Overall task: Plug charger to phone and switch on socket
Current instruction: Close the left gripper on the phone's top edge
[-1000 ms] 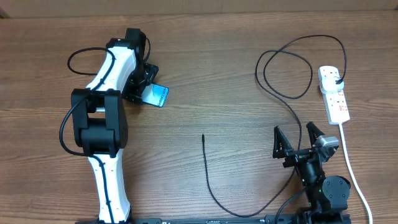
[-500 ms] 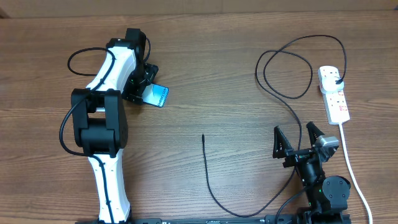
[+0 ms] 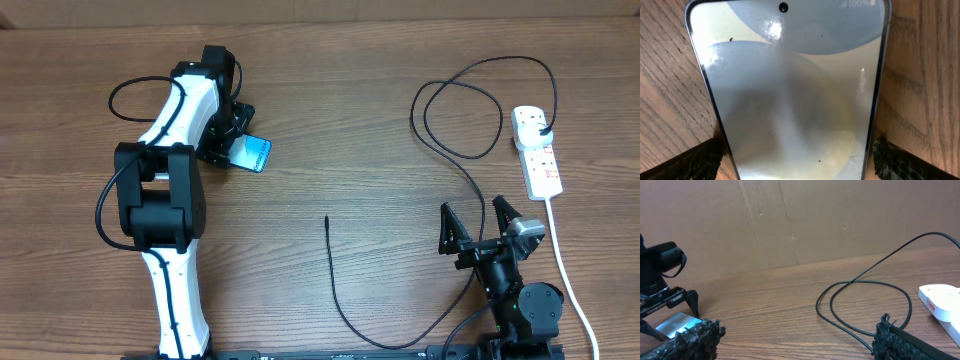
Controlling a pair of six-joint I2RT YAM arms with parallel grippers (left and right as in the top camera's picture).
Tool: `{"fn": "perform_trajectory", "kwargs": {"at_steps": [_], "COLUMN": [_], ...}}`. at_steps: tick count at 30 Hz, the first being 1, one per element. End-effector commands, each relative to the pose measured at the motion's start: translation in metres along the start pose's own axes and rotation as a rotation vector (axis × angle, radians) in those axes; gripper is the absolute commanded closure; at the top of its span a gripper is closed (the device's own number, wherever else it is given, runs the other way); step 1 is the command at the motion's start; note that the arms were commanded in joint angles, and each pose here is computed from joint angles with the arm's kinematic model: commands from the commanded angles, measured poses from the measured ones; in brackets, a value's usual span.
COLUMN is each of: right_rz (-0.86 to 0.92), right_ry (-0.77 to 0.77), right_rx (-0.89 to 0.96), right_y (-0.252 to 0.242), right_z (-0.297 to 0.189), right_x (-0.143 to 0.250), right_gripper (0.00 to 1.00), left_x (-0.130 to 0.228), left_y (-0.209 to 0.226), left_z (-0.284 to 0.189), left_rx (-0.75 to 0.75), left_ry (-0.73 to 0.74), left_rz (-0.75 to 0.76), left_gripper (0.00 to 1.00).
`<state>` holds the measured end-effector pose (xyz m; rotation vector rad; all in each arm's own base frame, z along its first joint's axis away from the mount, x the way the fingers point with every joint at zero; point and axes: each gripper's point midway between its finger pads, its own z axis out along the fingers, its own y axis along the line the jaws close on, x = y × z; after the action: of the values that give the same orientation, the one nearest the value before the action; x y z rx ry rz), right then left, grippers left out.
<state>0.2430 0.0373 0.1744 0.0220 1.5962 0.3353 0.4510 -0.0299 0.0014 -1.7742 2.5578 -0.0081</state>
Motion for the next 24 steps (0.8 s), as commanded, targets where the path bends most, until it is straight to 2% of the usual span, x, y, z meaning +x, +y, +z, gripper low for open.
{"fn": "perform_trajectory", "kwargs": {"at_steps": [1,24], "right_rz": [-0.007,-0.007], "right_ry": [-0.004,-0.003], "right_rx": [0.004,0.004], "right_y": [-0.0009,-0.0009], "right_z": [0.0001,0.0001], "right_x": [0.0018,0.0019], "right_gripper": [0.00,0.00], "left_x": [-0.0062,-0.0143], "left_y": [0.0148,0.0163], "left_z": [0.0112,0.0115], "left_rx": [-0.058,-0.052], "left_ry": [-0.031,-0.019], "left_rz": [-0.032,-0.022], "left_gripper": [0.00,0.00]}}
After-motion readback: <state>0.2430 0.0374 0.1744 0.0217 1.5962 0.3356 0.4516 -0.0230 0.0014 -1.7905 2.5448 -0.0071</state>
